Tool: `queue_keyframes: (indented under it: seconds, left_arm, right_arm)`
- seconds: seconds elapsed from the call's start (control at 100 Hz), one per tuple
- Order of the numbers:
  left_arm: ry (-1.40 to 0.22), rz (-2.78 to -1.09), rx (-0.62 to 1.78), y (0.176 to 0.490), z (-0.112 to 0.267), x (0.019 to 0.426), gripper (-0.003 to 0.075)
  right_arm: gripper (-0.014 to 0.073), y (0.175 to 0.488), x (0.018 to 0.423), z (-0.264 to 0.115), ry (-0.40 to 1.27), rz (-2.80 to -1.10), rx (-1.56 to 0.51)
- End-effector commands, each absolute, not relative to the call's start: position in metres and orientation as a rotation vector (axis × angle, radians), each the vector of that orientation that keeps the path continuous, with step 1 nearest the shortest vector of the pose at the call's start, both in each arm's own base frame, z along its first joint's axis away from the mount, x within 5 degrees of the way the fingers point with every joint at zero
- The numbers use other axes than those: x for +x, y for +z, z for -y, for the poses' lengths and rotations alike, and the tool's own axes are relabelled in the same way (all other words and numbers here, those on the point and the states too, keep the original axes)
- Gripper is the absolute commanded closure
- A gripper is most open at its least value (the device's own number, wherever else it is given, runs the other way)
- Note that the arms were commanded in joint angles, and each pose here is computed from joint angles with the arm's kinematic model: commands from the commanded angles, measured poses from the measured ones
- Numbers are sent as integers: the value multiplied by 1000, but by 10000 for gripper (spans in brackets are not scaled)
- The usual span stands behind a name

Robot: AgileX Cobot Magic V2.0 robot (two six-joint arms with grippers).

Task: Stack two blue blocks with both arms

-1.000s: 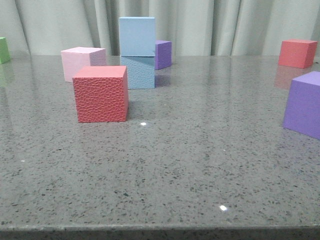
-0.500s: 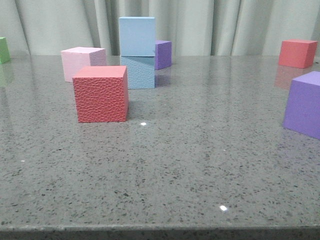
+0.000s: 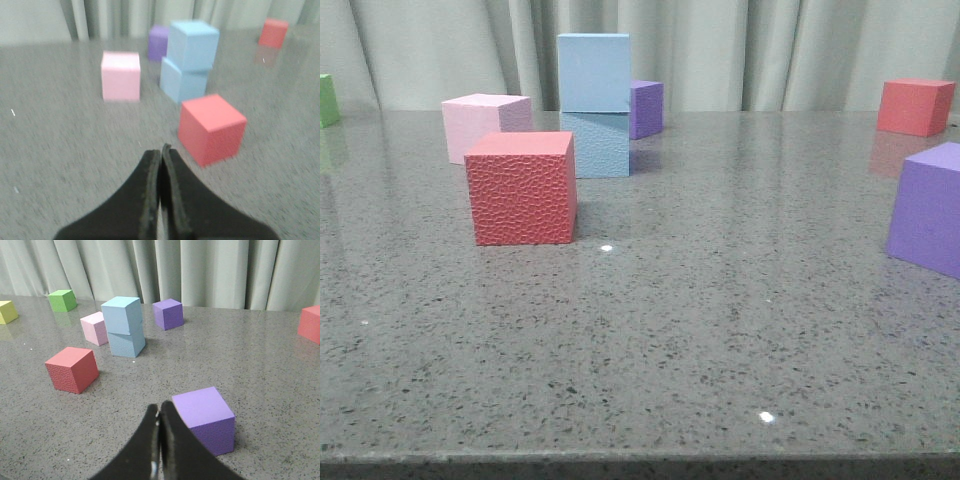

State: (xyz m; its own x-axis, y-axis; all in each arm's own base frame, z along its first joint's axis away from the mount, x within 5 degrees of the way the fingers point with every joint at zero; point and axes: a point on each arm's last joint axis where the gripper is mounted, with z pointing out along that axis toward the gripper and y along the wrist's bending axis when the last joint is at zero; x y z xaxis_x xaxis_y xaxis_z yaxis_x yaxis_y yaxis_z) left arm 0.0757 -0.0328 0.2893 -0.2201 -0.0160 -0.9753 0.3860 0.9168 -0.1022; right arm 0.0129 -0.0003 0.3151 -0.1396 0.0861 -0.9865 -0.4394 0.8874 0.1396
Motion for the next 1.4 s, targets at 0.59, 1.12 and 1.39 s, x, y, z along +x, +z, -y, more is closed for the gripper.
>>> queue_keyframes:
  seconds: [0.59, 1.12, 1.39]
  left_arm:
    - [-15, -1409, 35, 250, 2, 53, 738]
    - [-7, -1467, -60, 211, -2, 53, 738]
    - [-7, -1470, -61, 211, -2, 53, 738]
  right_arm:
    - [708, 329, 13, 0, 457, -1557, -276]
    - [708, 329, 13, 0, 458, -1556, -276]
    - [708, 329, 13, 0, 458, -1556, -276]
